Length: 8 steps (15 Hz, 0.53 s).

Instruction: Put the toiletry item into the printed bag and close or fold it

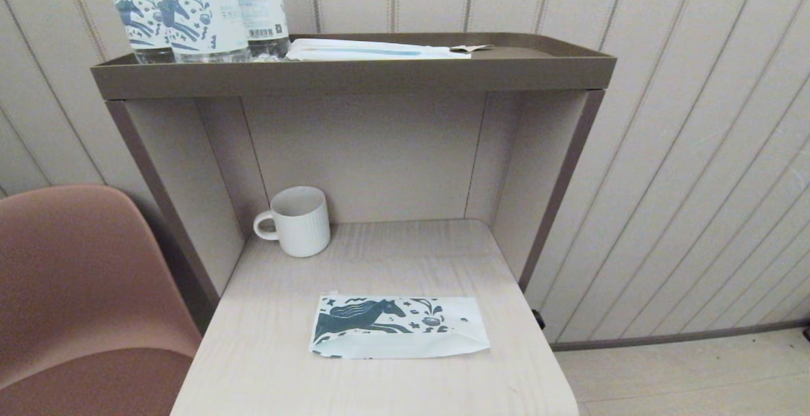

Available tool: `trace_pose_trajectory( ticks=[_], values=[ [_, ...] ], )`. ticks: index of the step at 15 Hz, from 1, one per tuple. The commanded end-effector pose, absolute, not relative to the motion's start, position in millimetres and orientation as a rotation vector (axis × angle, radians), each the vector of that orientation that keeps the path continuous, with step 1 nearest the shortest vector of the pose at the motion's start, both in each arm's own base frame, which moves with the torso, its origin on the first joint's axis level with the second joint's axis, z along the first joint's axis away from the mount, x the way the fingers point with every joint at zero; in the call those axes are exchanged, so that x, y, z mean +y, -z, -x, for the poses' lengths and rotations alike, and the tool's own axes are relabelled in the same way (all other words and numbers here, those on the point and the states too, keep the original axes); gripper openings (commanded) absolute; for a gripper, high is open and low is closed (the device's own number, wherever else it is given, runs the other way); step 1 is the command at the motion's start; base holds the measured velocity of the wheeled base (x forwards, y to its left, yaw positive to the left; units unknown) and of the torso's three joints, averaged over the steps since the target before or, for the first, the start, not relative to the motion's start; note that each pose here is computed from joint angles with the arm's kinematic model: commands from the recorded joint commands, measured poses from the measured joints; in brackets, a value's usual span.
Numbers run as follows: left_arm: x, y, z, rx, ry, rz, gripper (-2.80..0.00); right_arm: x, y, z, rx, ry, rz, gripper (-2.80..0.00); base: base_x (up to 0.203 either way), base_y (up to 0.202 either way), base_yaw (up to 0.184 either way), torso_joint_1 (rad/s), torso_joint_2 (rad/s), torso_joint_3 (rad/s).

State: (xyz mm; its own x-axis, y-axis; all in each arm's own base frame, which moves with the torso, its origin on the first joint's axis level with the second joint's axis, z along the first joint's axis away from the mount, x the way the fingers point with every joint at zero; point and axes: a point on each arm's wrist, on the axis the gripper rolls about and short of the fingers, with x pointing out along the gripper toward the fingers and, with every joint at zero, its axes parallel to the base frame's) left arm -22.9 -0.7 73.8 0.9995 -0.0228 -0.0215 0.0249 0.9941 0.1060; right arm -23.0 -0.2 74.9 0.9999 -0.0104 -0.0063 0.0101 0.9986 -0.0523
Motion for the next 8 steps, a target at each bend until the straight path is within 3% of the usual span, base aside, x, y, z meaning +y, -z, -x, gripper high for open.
trace_pose_trajectory(
  ticks=[1,8],
  values=[
    [-0.7,-72.9,22.7,0.026,0.022,-0.076,-2.80,-0.2,-74.7,22.8,0.008,0.011,0.050,-2.80,0.000,0.000,0.000,0.000,0.00,0.000],
    [-0.1,-73.8,22.8,0.017,-0.001,0.000,-2.80,-0.4,-74.7,22.8,0.008,0.023,0.009,-2.80,0.000,0.000,0.000,0.000,0.00,0.000]
  ],
)
